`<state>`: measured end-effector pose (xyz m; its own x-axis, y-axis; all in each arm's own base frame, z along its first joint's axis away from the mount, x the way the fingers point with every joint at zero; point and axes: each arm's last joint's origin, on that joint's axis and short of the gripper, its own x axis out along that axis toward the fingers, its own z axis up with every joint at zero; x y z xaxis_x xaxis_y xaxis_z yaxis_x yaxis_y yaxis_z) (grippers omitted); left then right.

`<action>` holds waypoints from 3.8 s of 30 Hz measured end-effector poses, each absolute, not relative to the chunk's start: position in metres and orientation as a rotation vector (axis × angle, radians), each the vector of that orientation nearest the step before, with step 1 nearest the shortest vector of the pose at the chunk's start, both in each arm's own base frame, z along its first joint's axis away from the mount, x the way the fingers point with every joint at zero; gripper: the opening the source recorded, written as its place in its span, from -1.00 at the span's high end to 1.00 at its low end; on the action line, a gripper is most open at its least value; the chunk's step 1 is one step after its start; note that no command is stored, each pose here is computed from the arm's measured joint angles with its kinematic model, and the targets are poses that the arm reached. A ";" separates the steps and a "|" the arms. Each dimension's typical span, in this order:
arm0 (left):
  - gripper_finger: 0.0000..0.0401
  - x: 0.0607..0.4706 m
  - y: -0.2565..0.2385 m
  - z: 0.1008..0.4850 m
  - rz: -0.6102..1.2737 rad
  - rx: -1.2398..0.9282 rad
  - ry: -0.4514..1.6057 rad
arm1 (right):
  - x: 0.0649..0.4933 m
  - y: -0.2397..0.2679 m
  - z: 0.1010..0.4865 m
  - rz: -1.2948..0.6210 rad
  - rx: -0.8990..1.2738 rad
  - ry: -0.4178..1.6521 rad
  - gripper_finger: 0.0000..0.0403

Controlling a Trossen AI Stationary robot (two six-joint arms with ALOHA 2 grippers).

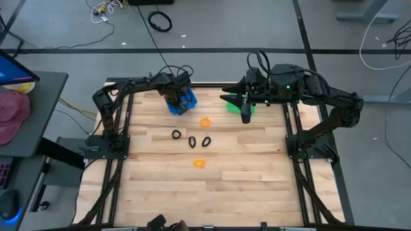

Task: Sort spring keychains
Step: Put the yellow spring keychain into the blue bin, then put the black spring keychain into the green bin

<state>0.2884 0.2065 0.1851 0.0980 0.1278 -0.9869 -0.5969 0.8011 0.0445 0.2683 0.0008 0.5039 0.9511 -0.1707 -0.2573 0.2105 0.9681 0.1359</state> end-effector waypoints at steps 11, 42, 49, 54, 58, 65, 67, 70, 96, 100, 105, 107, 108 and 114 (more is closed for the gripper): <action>0.89 0.296 0.207 0.166 0.530 -0.429 1.412 | 0.268 0.001 0.504 -0.196 0.171 0.246 0.32; 0.39 0.318 0.163 0.350 0.432 -0.257 1.102 | 0.267 0.001 0.500 -0.196 0.145 0.291 0.32; 0.95 0.302 0.106 0.414 0.356 -0.130 0.788 | 0.267 0.001 0.500 -0.195 0.135 0.294 0.32; 0.98 0.289 0.076 0.446 0.269 0.002 0.613 | 0.267 0.001 0.500 -0.194 0.132 0.296 0.32; 0.99 0.288 0.059 0.450 0.223 0.018 0.517 | 0.267 0.001 0.499 -0.195 0.132 0.300 0.32; 0.99 0.290 0.037 0.401 0.132 -0.046 0.378 | 0.266 0.001 0.498 -0.196 0.133 0.312 0.32; 0.99 0.287 0.033 0.394 0.104 -0.072 0.305 | 0.266 0.001 0.498 -0.196 0.134 0.312 0.32; 0.99 0.278 0.029 0.390 0.089 -0.097 0.242 | 0.266 0.001 0.498 -0.196 0.133 0.313 0.32; 0.98 0.183 0.012 0.343 0.209 -0.121 0.456 | 0.266 0.001 0.498 -0.195 0.130 0.315 0.32; 0.95 0.175 0.013 0.333 0.282 -0.149 0.422 | 0.266 0.000 0.499 -0.196 0.131 0.308 0.32; 0.93 0.179 0.027 0.329 0.470 -0.285 0.449 | 0.267 0.000 0.500 -0.196 0.132 0.298 0.32; 0.93 0.183 0.038 0.325 0.578 -0.408 0.505 | 0.267 0.000 0.500 -0.197 0.140 0.294 0.32; 0.93 0.185 0.043 0.321 0.624 -0.471 0.542 | 0.267 0.000 0.500 -0.197 0.140 0.294 0.32; 0.93 0.200 0.062 0.302 0.750 -0.734 0.761 | 0.267 0.000 0.501 -0.196 0.141 0.286 0.32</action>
